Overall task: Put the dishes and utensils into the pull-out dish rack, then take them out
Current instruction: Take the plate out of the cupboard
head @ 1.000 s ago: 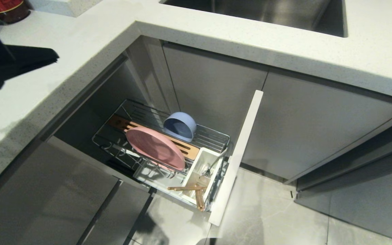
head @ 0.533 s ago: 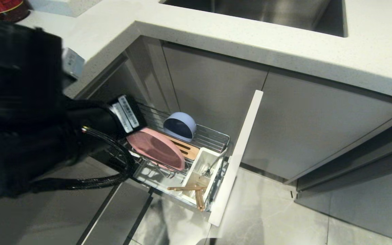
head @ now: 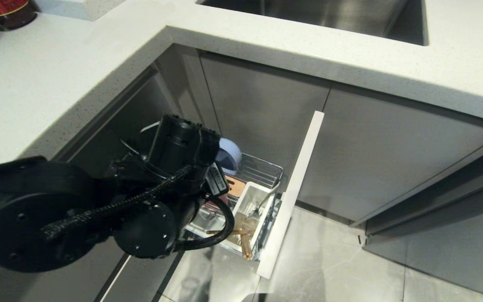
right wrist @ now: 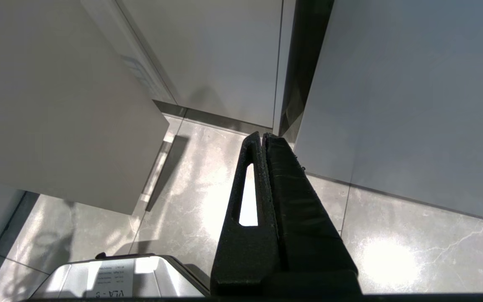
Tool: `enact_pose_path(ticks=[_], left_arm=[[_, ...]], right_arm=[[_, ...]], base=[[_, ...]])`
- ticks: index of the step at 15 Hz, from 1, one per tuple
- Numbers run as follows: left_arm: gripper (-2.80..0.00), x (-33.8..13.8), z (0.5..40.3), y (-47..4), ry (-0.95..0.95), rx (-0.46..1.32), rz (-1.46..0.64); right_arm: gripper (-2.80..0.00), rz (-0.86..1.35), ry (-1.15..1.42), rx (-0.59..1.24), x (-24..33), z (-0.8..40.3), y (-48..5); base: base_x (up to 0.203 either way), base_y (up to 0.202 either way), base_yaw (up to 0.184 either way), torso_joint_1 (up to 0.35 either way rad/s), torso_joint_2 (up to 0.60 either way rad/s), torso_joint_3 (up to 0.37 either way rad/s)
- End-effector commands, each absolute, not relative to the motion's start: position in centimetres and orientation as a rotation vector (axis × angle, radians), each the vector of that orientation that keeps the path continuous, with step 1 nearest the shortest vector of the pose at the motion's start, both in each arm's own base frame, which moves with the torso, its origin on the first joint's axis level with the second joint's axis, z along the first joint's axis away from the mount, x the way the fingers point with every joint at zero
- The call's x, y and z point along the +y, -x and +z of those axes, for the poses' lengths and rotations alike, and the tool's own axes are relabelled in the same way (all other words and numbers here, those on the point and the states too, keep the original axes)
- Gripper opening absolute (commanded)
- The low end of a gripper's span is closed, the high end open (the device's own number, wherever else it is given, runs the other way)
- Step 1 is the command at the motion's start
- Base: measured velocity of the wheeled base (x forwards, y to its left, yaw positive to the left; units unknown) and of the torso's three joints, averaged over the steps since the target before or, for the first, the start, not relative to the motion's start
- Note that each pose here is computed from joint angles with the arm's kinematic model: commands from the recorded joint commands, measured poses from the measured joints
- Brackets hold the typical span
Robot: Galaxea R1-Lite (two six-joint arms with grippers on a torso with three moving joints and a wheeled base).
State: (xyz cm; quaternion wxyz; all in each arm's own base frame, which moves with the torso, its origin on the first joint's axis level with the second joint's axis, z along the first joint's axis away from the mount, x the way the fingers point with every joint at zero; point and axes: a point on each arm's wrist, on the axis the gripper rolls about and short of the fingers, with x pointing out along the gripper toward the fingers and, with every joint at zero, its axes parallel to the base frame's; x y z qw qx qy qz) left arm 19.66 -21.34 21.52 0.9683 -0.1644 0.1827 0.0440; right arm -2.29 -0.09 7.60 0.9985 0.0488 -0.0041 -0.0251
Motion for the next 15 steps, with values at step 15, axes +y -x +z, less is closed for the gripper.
enact_pose_path(ticks=[15], left_arm=[[0.0,-22.4,17.7,-28.0,0.295,0.3,0.283]], right_arm=[[-2.8,-0.05,-0.098,-0.012,-0.1,7.6,2.3]], base=[[0.0,0.0,0.0,0.0,0.0,0.0]])
